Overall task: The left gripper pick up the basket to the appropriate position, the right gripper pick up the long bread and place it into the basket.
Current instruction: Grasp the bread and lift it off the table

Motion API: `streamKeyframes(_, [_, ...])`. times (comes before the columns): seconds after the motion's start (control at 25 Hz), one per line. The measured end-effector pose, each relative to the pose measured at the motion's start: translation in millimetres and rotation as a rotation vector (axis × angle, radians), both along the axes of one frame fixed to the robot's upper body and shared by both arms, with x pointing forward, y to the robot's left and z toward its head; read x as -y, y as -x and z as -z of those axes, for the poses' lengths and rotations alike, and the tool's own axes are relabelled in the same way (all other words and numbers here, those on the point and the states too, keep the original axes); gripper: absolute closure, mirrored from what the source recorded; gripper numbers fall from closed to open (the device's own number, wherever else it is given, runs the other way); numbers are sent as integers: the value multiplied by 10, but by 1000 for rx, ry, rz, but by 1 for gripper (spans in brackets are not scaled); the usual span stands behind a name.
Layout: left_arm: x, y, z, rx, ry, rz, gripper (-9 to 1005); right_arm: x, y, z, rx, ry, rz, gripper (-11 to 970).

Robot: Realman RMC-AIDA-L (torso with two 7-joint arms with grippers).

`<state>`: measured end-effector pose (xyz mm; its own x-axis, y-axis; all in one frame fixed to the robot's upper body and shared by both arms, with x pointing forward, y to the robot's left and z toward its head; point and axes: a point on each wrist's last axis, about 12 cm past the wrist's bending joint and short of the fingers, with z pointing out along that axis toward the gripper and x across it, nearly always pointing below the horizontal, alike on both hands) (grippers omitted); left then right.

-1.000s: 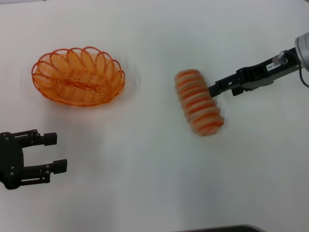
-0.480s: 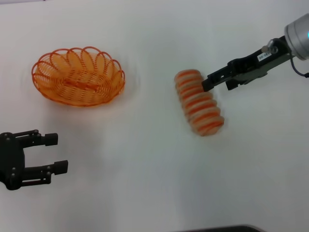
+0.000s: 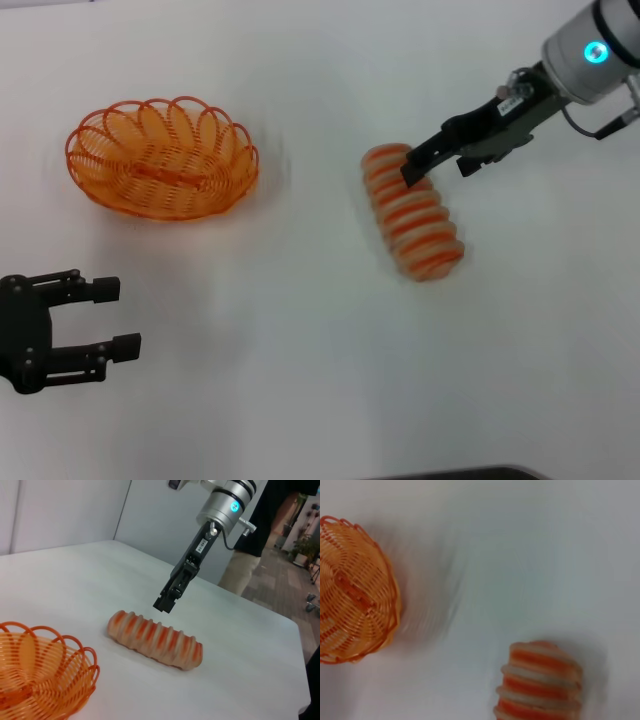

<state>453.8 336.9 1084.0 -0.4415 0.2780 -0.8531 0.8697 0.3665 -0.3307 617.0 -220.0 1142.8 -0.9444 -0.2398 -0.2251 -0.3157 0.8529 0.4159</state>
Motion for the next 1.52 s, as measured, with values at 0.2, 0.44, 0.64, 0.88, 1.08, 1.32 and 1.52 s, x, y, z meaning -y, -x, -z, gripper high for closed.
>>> streamKeyframes(0.2, [-3, 9, 8, 3, -1, -4, 230, -145, -35, -28, -8, 20, -11, 103])
streamKeyframes(0.44, [-2, 8, 7, 7, -2, -1, 230, -258, -39, 6, -34, 50, -13, 105])
streamKeyframes(0.64, [0, 3, 5, 12, -3, 1, 230, -320, -42, 43, -47, 63, -19, 106])
streamKeyframes(0.88, [1, -9, -2, 15, -3, 3, 229, -388, -45, 68, -52, 96, -30, 107])
streamKeyframes(1.08, [5, -14, -5, 16, -4, 6, 229, -411, -54, 75, -56, 140, -38, 109])
streamKeyframes(1.32, [9, -19, -8, 18, -2, 6, 229, -465, -68, 71, -52, 150, -53, 110])
streamKeyframes(1.52, [12, -23, -9, 18, -2, 7, 229, -494, -71, 88, -58, 152, -57, 112])
